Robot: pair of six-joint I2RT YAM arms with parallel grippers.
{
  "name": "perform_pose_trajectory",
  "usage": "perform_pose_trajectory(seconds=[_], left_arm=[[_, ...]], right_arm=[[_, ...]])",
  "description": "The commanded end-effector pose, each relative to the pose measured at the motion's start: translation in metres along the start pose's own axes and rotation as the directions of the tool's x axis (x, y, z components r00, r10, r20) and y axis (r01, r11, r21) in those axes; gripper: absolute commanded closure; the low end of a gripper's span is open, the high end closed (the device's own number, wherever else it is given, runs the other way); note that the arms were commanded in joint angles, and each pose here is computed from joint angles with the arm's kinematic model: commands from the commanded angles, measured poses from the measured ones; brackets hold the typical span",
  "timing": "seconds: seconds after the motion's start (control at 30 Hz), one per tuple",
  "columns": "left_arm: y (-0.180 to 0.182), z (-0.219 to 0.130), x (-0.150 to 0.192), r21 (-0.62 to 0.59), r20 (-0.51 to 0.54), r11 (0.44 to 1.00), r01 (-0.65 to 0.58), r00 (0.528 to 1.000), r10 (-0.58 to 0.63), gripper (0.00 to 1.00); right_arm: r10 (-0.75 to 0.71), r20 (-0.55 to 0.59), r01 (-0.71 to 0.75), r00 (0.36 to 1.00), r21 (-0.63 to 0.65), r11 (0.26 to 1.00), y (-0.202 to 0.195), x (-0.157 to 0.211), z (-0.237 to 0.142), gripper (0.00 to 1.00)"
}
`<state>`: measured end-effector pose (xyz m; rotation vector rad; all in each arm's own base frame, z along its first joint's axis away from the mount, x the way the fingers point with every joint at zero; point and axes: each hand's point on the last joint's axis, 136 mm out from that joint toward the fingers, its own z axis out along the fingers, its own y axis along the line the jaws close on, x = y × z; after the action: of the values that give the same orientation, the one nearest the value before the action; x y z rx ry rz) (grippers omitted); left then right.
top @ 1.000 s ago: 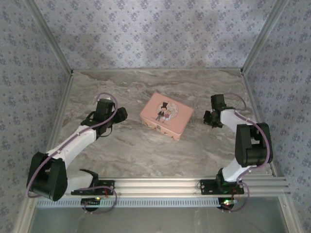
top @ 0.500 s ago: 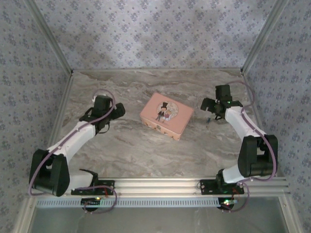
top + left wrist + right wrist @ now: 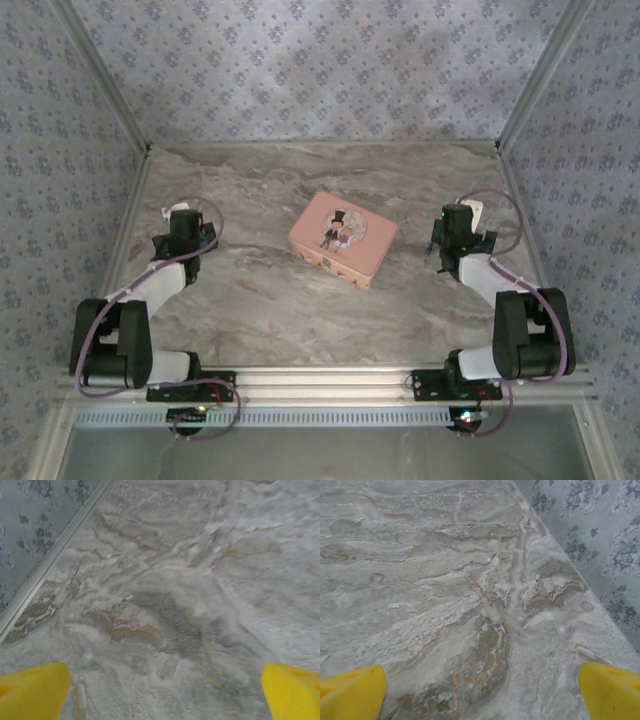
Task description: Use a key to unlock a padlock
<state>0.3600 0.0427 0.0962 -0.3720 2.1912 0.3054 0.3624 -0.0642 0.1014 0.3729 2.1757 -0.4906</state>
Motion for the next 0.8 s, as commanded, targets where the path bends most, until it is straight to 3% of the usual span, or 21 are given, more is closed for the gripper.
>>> perform_pose_trajectory(seconds=[0.0, 0.07, 0.17, 0.2, 0.3, 0.33, 0.4, 0.5, 0.63, 0.77], left_arm=[[-0.006, 0.008, -0.02, 0.047, 0.151, 0.999, 0.008, 0.988, -0.015, 0.02], [-0.012, 0.013, -0.023, 0.081, 0.166, 0.997, -0.003, 0.986, -0.01, 0.02], [-0.027, 0.014, -0.025, 0.151, 0.224, 0.984, -0.092, 0.973, 0.057, 0.02], [-0.031, 0.013, -0.023, 0.189, 0.266, 0.977, -0.101, 0.963, 0.047, 0.02], [-0.029, 0.016, -0.015, 0.21, 0.346, 0.974, -0.085, 0.938, 0.007, 0.02], [-0.025, 0.02, -0.014, 0.182, 0.277, 0.981, -0.068, 0.961, 0.015, 0.02], [-0.019, 0.022, -0.016, 0.153, 0.303, 0.987, -0.047, 0.953, -0.002, 0.01], [-0.017, 0.022, -0.014, 0.135, 0.295, 0.99, -0.041, 0.956, 0.0, 0.02], [-0.018, 0.022, -0.014, 0.133, 0.285, 0.99, -0.042, 0.959, 0.002, 0.02], [-0.018, 0.023, -0.014, 0.133, 0.286, 0.99, -0.043, 0.958, 0.003, 0.02]], right_arm=[[0.041, 0.153, -0.048, 0.987, 0.043, 0.998, -0.007, -0.018, 0.006, 0.0], [0.057, 0.187, -0.063, 0.981, 0.023, 0.998, -0.004, -0.017, 0.008, 0.0], [0.086, 0.228, -0.063, 0.97, -0.108, 0.992, 0.016, -0.011, 0.007, 0.0], [0.036, 0.286, 0.001, 0.957, -0.129, 0.992, 0.022, -0.015, 0.005, 0.0], [0.041, 0.271, 0.038, 0.962, -0.28, 0.959, 0.04, -0.004, 0.005, 0.0], [0.078, 0.298, 0.012, 0.951, -0.29, 0.957, 0.036, -0.002, 0.01, 0.0], [0.072, 0.249, -0.004, 0.966, -0.265, 0.964, 0.031, 0.003, 0.011, 0.0], [0.013, 0.321, 0.059, 0.947, -0.212, 0.975, 0.039, -0.001, 0.002, 0.0], [0.035, 0.259, 0.044, 0.965, -0.294, 0.955, 0.043, 0.001, 0.011, 0.0], [0.039, 0.264, 0.041, 0.964, -0.291, 0.956, 0.04, 0.0, 0.011, 0.0]])
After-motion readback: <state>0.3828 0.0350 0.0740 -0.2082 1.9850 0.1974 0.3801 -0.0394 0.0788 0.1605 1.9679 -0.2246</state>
